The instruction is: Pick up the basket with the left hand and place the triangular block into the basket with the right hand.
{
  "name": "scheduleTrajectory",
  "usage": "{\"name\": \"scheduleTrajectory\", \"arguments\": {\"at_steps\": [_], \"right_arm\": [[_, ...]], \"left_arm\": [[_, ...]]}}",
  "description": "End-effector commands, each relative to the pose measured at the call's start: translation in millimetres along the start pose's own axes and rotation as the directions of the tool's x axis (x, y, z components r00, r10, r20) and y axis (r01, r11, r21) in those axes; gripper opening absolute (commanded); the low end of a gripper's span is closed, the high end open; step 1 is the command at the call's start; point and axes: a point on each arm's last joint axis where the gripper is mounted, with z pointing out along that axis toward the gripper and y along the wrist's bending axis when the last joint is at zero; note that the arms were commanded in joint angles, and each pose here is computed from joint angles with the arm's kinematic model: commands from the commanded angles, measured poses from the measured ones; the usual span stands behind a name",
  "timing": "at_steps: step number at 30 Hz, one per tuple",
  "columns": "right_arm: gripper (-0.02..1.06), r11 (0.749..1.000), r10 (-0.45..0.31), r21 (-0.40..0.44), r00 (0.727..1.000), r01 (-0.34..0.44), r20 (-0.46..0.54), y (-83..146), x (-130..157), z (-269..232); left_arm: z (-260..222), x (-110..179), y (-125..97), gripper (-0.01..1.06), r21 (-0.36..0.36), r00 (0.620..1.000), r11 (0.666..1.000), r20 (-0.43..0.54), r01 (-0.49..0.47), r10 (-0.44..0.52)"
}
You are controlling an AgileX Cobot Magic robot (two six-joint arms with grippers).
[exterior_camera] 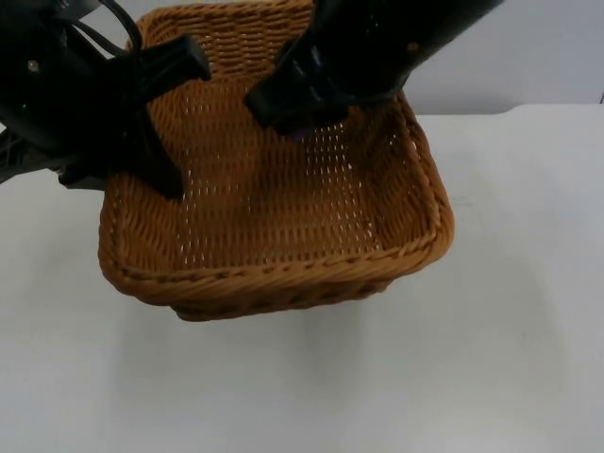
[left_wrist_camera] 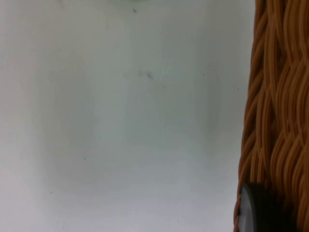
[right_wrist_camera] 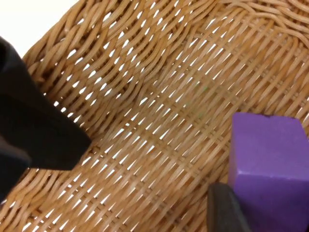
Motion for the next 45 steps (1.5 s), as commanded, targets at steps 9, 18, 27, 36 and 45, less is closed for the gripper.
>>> {"name": "scheduleTrajectory", "arguments": {"at_steps": [9, 18, 27, 36, 45], "right_arm": [[1.03, 1.000, -0.024, 0.003, 1.000, 0.024, 0.017, 0.6, -3.7, -2.4], [1.05, 0.999, -0.035, 0.014, 0.995, 0.034, 0.091, -0.5, -17.4, -32.6], [1.05, 0.999, -0.016, 0.054, 0.965, 0.002, 0.261, -8.8, -39.5, -125.4], [1.05, 0.952, 0.121, 0.204, 0.896, -0.226, 0.427, -77.2, -32.0, -211.7], [1.05, 0.823, 0.235, 0.404, 0.886, -0.400, 0.399, -141.8, 10.0, -266.8]], "left_arm": [[-2.1, 0.1, -3.6, 0.00, 0.019, 1.000, 1.000, 0.009, 0.016, -0.016], [-2.1, 0.1, -3.2, 0.00, 0.014, 1.000, 1.000, 0.009, 0.009, -0.010], [-2.1, 0.1, -3.2, 0.00, 0.014, 1.000, 1.000, 0.009, 0.009, -0.010], [-2.1, 0.2, -3.1, 0.00, 0.014, 1.000, 1.000, 0.008, 0.007, -0.007], [-2.1, -0.2, -3.2, 0.00, 0.014, 1.000, 1.000, 0.013, -0.001, 0.001]]}}
